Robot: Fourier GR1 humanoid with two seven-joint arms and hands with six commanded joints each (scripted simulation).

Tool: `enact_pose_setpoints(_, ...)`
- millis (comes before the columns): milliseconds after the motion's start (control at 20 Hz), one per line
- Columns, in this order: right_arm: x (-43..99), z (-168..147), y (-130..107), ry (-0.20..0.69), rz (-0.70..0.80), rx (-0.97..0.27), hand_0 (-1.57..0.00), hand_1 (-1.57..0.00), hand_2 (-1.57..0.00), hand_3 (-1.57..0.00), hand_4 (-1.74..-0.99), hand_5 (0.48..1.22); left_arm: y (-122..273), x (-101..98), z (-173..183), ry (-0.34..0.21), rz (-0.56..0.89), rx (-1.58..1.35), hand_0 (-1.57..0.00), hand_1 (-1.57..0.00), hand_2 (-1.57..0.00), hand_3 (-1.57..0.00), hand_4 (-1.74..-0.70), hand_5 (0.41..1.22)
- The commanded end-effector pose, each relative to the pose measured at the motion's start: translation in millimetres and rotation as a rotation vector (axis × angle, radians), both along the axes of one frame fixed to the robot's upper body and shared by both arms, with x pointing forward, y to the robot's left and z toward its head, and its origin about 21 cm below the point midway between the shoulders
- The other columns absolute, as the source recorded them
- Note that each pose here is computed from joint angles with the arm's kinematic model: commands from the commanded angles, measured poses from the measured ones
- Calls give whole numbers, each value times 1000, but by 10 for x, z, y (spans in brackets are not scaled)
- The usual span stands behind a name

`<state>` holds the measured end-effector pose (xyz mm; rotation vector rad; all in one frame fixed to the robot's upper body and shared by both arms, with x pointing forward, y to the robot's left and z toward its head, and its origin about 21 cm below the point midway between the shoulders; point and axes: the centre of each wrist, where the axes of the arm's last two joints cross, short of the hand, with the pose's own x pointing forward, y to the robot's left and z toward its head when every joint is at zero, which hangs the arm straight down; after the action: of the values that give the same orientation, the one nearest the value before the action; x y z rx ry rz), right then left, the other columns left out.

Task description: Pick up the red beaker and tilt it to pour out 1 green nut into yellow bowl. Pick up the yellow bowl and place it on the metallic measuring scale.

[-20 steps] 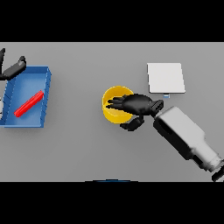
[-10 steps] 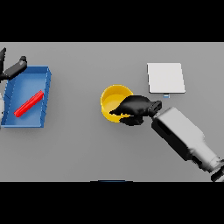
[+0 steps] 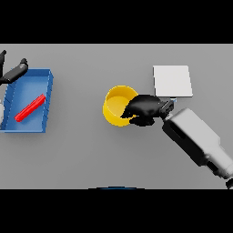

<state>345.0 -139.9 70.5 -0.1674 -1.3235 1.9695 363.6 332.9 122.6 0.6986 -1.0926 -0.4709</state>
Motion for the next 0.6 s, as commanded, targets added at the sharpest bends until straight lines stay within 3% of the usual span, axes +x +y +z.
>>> enact_pose_setpoints(0,16,50,-39,-7,-14,-2,-1528,-1518,-1517,-1357,-1714,1213,-7,-3,-2,1,-5,0,1,1,1,1,-784,727)
enact_pose_setpoints(200,57,332,-70,-48,-41,-25,-1553,-1549,-1549,-1302,-1721,1218,-9,-3,-3,-5,0,-3,1,1,1,1,-793,737)
enact_pose_setpoints(350,98,365,-28,-48,-70,-38,-1562,-1551,-1559,-1353,-1724,1218,31,-13,46,-30,-4,-4,1,1,1,1,-800,737)
enact_pose_setpoints(500,155,473,-184,-71,-101,-36,-1566,-1561,-1565,-1269,-1723,1219,44,12,54,-18,1,0,1,1,1,1,-795,747)
enact_pose_setpoints(550,170,501,-232,-98,-126,-45,-1471,-1535,-1566,-1279,-1723,1220,79,-2,67,-22,-2,-2,1,1,1,1,-794,748)
